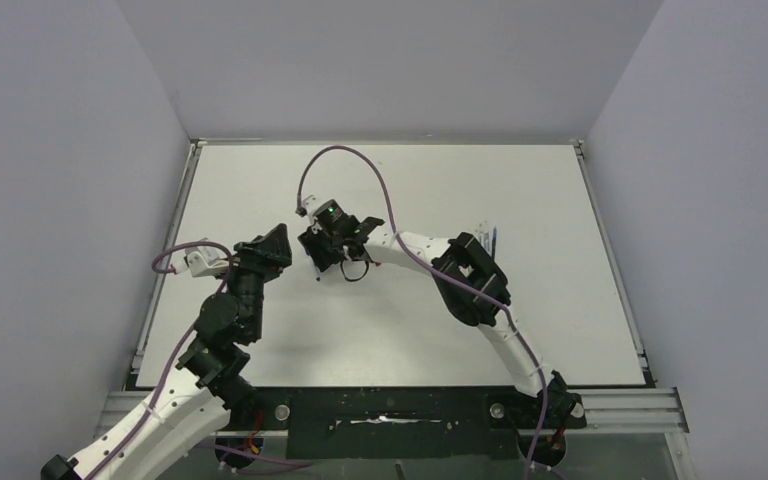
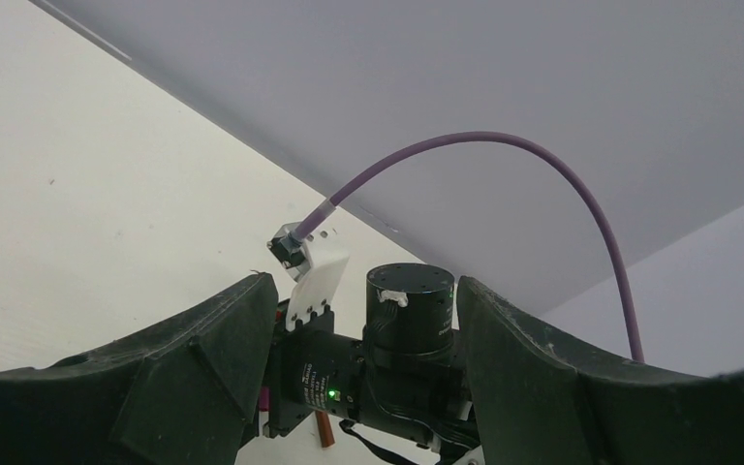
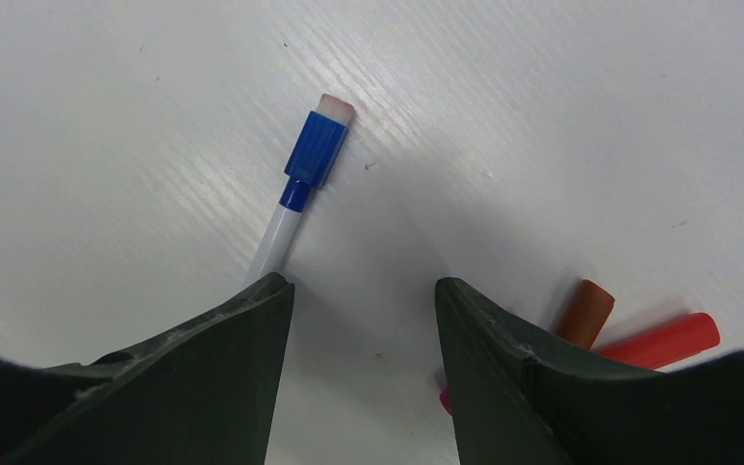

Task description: Open the pen caps

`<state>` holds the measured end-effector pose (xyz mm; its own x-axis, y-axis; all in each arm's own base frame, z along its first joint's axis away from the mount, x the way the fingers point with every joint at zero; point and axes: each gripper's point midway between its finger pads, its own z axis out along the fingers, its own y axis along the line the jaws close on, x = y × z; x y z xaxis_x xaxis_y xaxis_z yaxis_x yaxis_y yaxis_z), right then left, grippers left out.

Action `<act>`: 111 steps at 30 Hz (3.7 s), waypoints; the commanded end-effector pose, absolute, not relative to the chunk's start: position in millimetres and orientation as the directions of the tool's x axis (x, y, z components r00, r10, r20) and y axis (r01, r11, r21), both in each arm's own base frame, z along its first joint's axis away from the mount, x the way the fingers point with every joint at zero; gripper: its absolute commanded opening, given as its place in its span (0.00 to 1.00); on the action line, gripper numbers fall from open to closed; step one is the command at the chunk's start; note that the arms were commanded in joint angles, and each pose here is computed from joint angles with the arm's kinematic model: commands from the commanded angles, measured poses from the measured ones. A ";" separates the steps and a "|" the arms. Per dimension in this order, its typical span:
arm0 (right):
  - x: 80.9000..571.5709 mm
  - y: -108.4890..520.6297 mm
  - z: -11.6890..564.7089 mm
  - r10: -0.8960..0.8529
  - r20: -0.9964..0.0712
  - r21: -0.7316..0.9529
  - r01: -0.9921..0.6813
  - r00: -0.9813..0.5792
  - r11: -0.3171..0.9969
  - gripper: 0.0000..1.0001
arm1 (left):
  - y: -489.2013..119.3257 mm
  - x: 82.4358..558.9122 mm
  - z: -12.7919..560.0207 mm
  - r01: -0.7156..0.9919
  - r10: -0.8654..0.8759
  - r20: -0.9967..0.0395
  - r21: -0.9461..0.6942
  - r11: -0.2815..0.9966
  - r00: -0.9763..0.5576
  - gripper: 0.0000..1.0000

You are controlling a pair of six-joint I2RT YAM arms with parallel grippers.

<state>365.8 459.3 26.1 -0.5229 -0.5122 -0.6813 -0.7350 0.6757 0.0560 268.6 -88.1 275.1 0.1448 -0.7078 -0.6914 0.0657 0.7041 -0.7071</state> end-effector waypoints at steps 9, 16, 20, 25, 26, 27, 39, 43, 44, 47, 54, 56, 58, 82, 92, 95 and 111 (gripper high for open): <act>358.0 484.4 74.1 -0.460 -0.777 0.033 -0.756 -0.431 0.653 0.57 | -87.7 265.7 297.4 0.098 -0.717 -0.674 -0.713 0.695 0.177 0.68; 354.2 488.7 82.3 -0.442 -0.793 0.030 -0.750 -0.420 0.660 0.55 | -87.3 264.4 298.3 0.099 -0.715 -0.675 -0.711 0.696 0.181 0.68; 352.3 489.6 89.6 -0.420 -0.808 0.035 -0.746 -0.413 0.665 0.54 | -87.1 263.7 299.3 0.102 -0.716 -0.673 -0.712 0.695 0.183 0.68; 354.2 488.9 96.1 -0.393 -0.826 0.032 -0.729 -0.405 0.683 0.54 | -86.1 261.7 301.6 0.107 -0.717 -0.671 -0.712 0.694 0.188 0.67; 354.8 490.3 98.7 -0.380 -0.835 0.035 -0.729 -0.397 0.684 0.54 | -86.0 261.3 301.7 0.107 -0.717 -0.671 -0.712 0.694 0.189 0.67; 355.1 490.1 101.0 -0.371 -0.842 0.036 -0.728 -0.391 0.684 0.55 | -85.8 260.3 303.3 0.112 -0.720 -0.667 -0.714 0.692 0.191 0.67; 370.7 503.5 89.5 -0.368 -0.838 0.029 -0.707 -0.403 0.707 0.59 | -81.8 231.6 336.8 0.216 -0.782 -0.591 -0.751 0.623 0.198 0.66; 373.8 510.1 88.3 -0.360 -0.839 0.038 -0.706 -0.407 0.707 0.59 | -84.4 229.0 339.5 0.224 -0.780 -0.596 -0.748 0.625 0.190 0.67; 374.9 511.1 87.0 -0.360 -0.838 0.039 -0.703 -0.411 0.711 0.59 | -84.5 228.8 339.6 0.223 -0.780 -0.596 -0.748 0.626 0.190 0.66; 377.0 511.7 79.8 -0.366 -0.829 0.034 -0.693 -0.422 0.720 0.58 | -84.4 227.5 340.3 0.225 -0.782 -0.593 -0.749 0.623 0.190 0.67; 374.3 507.0 55.2 -0.393 -0.800 0.014 -0.669 -0.454 0.743 0.56 | -84.9 226.8 340.3 0.225 -0.781 -0.595 -0.748 0.625 0.190 0.67; 370.6 507.0 49.1 -0.402 -0.791 0.010 -0.668 -0.461 0.744 0.55 | -85.5 227.3 339.5 0.223 -0.779 -0.597 -0.747 0.627 0.189 0.66; 367.3 505.3 41.2 -0.415 -0.778 0.005 -0.665 -0.472 0.747 0.53 | -86.2 227.9 338.8 0.221 -0.777 -0.601 -0.745 0.629 0.188 0.67; 293.2 434.5 52.4 -0.437 -0.708 0.099 -0.691 -0.555 0.716 0.00 | -103.8 242.7 326.5 0.191 -0.736 -0.659 -0.711 0.677 0.154 0.78; 254.2 382.3 146.4 -0.286 -0.832 0.171 -0.710 -0.476 0.683 0.00 | -151.3 260.2 318.1 0.275 -0.704 -0.709 -0.670 0.689 0.037 0.98; 244.9 359.2 164.3 -0.228 -0.856 0.190 -0.694 -0.463 0.695 0.00 | -168.3 265.4 312.9 0.307 -0.705 -0.709 -0.675 0.671 -0.019 0.98; 222.6 299.8 210.9 0.005 -0.920 0.284 -0.656 -0.393 0.699 0.00 | -202.7 287.8 279.0 0.459 -0.806 -0.477 -0.838 0.296 -0.351 0.93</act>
<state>213.0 293.7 183.3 -0.4493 -0.0971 -0.8881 -0.6569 0.7097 0.2547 304.6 -175.3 242.9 -0.2337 -0.7843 -0.5747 0.2890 0.5083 -0.8112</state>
